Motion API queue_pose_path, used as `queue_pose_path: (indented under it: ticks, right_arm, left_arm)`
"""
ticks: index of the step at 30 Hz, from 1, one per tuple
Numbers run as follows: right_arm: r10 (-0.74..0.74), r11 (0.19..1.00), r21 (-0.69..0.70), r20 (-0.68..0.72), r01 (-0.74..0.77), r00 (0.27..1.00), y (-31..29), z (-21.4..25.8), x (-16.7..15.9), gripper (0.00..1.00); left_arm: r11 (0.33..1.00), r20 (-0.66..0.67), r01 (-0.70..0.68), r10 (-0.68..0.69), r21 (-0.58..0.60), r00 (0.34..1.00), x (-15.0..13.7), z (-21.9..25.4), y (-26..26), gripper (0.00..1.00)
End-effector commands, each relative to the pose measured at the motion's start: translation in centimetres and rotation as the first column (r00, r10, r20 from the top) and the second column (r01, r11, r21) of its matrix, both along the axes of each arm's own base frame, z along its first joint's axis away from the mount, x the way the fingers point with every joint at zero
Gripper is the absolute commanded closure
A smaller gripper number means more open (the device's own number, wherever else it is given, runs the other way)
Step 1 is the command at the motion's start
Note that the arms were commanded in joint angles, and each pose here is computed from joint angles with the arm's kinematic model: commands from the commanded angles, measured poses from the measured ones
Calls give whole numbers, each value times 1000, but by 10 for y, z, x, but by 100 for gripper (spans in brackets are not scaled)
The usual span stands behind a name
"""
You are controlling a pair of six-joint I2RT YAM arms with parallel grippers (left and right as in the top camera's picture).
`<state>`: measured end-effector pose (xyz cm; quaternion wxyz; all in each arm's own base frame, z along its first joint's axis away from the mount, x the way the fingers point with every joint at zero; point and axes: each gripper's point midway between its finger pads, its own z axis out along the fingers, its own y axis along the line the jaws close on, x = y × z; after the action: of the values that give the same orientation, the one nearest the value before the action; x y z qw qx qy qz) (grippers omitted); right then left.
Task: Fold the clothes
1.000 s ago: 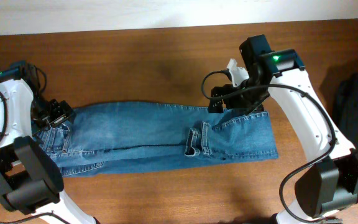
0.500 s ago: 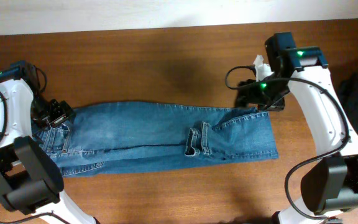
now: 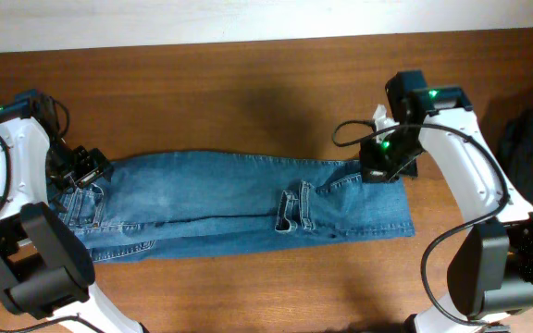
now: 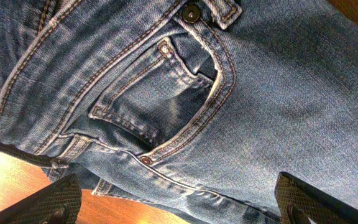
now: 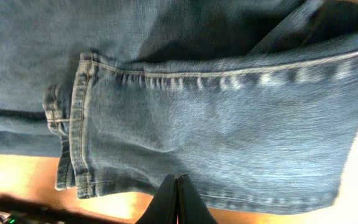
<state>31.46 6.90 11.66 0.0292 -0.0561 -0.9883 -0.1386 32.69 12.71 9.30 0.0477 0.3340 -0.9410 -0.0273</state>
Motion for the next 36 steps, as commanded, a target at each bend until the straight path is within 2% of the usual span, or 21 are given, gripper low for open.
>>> queue_pose_path:
  ticks: [1,4,11,23,25,28,31,36]
  right_arm:
    - [-15,992,124,-36,20,999,23,-4,-11,96]
    - [3,981,196,-51,6,999,39,-12,-17,96]
    - [74,962,265,-53,-58,996,78,-33,-32,96]
    - [-59,969,230,-159,95,986,122,-73,-59,96]
    - [-101,968,211,-163,134,981,123,-82,-60,93]
    - [-181,952,221,-155,212,971,126,-92,-53,83]
    - [-237,936,232,-138,264,962,128,-98,-45,82]
    - [-302,936,168,-70,309,951,116,-112,-29,82]
  left_arm:
    - [1000,4,-10,10,-10,1000,0,0,0,1]
    - [1000,7,-10,10,-9,1000,0,0,0,1]
    - [1000,7,-10,10,-9,1000,0,0,0,1]
    - [1000,7,-10,10,-9,1000,0,0,0,1]
    - [1000,7,-10,10,-9,1000,0,0,0,1]
    - [1000,7,-10,10,-9,1000,0,0,0,1]
    - [1000,8,-10,10,-12,1000,0,0,0,1]
    - [1000,8,-10,10,-12,1000,1,0,0,1]
